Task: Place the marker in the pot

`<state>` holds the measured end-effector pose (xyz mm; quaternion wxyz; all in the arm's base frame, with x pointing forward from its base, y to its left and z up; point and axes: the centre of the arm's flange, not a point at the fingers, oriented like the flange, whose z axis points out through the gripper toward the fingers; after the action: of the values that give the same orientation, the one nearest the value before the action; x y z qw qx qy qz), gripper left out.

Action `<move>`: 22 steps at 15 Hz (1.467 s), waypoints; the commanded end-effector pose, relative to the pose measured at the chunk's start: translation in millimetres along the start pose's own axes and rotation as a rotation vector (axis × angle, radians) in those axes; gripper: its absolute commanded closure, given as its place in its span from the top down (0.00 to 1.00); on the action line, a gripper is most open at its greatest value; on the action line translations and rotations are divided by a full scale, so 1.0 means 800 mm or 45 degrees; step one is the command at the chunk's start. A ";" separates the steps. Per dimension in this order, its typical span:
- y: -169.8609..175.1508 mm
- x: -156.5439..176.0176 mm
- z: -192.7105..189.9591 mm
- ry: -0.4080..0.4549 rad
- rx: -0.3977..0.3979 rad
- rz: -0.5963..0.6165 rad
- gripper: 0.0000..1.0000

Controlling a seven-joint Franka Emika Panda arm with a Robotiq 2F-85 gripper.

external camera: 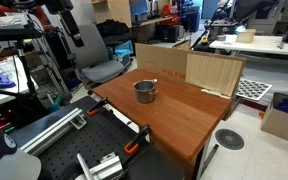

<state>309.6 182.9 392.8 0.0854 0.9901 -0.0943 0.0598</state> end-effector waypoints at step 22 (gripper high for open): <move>0.011 0.084 -0.047 -0.021 0.294 0.181 1.00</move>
<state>350.8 167.3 438.2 -0.0023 0.9854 -0.1499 0.0809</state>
